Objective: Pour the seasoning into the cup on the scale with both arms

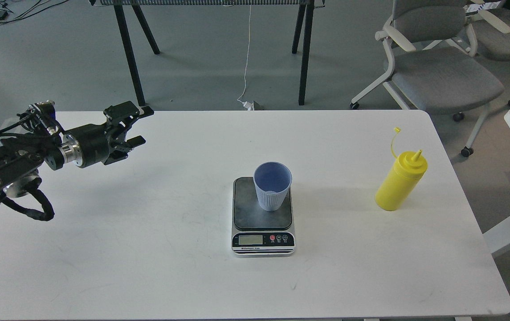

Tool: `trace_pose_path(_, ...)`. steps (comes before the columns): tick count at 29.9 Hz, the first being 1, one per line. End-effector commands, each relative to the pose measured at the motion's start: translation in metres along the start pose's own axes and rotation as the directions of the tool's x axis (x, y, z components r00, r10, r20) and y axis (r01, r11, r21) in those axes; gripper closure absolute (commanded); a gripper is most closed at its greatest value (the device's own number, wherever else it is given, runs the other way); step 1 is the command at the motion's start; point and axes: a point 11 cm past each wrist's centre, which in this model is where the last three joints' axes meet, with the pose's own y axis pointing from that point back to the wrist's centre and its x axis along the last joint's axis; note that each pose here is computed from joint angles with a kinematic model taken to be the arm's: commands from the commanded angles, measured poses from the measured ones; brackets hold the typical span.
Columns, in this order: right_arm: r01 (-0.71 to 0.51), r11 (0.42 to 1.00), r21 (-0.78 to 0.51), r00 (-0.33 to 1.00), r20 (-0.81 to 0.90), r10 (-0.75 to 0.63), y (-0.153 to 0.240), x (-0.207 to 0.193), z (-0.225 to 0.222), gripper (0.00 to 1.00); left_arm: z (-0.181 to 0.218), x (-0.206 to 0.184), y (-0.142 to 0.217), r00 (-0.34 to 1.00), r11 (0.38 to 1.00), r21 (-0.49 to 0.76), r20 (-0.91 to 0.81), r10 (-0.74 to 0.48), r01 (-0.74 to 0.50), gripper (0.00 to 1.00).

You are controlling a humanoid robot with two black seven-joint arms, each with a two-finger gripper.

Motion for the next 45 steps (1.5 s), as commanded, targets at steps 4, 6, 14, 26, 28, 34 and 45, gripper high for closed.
trace_pose_path(4,0.118,0.987,0.108,0.976,-0.197,-0.095,-0.072,-0.056,-0.077,0.01,0.005,0.003,0.0,1.0,1.0,-0.009,0.006,0.006,-0.006,0.01)
trace_pose_path(6,0.155,0.983,0.102,0.961,-0.245,-0.126,-0.095,-0.075,-0.081,0.01,0.006,0.004,0.0,1.0,1.0,-0.011,0.006,0.007,-0.007,0.01)
trace_pose_path(14,0.273,0.961,0.051,0.896,-0.377,-0.235,-0.164,-0.151,-0.066,0.01,0.011,0.007,0.0,1.0,1.0,-0.024,0.003,0.016,-0.016,0.01)
trace_pose_path(26,0.361,0.927,-0.101,0.844,-0.387,-0.371,-0.209,-0.199,0.025,0.01,0.033,0.012,-0.008,0.999,0.995,-0.095,-0.012,0.035,-0.036,0.01)
trace_pose_path(28,0.363,0.924,-0.122,0.844,-0.377,-0.382,-0.212,-0.2,0.042,0.01,0.034,0.012,-0.009,0.999,0.994,-0.098,-0.014,0.035,-0.036,0.01)
trace_pose_path(34,0.36,0.909,-0.209,0.811,-0.412,-0.416,-0.222,-0.207,0.086,0.01,0.044,0.017,-0.009,0.998,0.989,-0.136,-0.029,0.055,-0.058,0.01)
trace_pose_path(45,0.343,0.883,-0.321,0.78,-0.425,-0.458,-0.234,-0.222,0.164,0.01,0.072,0.022,-0.018,0.998,0.976,-0.205,-0.027,0.063,-0.067,0.01)
